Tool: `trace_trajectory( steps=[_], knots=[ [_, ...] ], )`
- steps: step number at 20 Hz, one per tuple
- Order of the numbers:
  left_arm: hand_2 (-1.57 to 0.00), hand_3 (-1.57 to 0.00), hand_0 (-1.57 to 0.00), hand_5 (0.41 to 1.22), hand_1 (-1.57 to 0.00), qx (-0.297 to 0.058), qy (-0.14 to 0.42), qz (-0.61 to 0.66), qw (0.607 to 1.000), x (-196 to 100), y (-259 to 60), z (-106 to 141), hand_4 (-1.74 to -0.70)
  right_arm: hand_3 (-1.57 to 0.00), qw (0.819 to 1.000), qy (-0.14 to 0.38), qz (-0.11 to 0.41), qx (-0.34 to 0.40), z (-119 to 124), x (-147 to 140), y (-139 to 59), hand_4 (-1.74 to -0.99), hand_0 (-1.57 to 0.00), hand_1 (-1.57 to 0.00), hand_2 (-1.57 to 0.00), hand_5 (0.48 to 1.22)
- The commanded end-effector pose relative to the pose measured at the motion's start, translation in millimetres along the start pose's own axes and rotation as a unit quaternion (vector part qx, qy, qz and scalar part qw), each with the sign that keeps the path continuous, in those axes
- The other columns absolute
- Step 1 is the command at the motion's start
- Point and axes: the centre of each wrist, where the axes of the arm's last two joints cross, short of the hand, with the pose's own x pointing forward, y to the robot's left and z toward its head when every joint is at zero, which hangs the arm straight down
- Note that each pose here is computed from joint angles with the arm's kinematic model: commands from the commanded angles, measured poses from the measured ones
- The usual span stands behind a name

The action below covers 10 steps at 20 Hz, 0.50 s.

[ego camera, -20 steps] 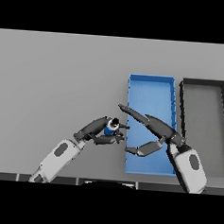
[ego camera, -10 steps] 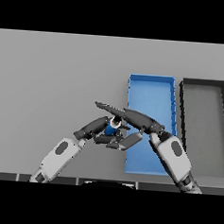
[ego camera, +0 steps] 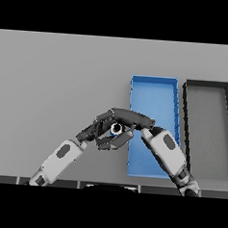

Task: Pick up the blue pipe and place it into the blue bin.

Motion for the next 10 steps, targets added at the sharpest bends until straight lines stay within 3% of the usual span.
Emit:
trace_trajectory(
  steps=[1, 3, 5, 8, 10],
  knots=[
    [-0.99, -0.62, -1.03, 1.192, -1.01, 0.009, -0.016, 0.016, 1.000, -3.8, -0.7, 0.3, -1.66, -0.83, 1.000, 0.002, -0.013, 0.005, 0.2, -0.4, 1.5, -1.541, -1.01, -1.02, -1.02, 0.604],
    [-1.20, -0.52, -1.22, 1.203, -1.21, 0.012, -0.038, 0.059, 0.997, -5.0, -5.5, 4.9, -1.69, -1.10, 0.999, 0.002, -0.033, 0.002, -1.7, -0.7, 5.1, -1.492, -1.21, -1.22, -1.22, 0.706],
    [-1.33, -0.53, -1.35, 1.209, -1.34, 0.012, -0.045, 0.074, 0.996, -3.9, -3.2, 4.4, -1.71, -1.27, 0.999, -0.015, -0.033, -0.010, -2.1, -2.1, 9.4, -1.464, -1.34, -1.35, -1.35, 0.891],
    [-1.45, -0.59, -1.46, 1.215, -1.45, 0.008, -0.040, 0.060, 0.997, -1.0, -5.0, 2.8, -1.72, -1.42, 1.000, -0.028, -0.002, -0.012, -1.7, -1.1, 12.2, -1.459, -1.45, -1.46, -1.46, 1.052],
    [-1.49, -0.53, -1.50, 1.217, -1.45, 0.008, -0.033, 0.046, 0.998, -0.6, -3.5, 2.7, -1.73, -1.47, 0.999, -0.031, 0.005, -0.014, -1.8, -1.6, 13.1, -1.469, -1.50, -1.50, -1.50, 1.113]
  ],
)
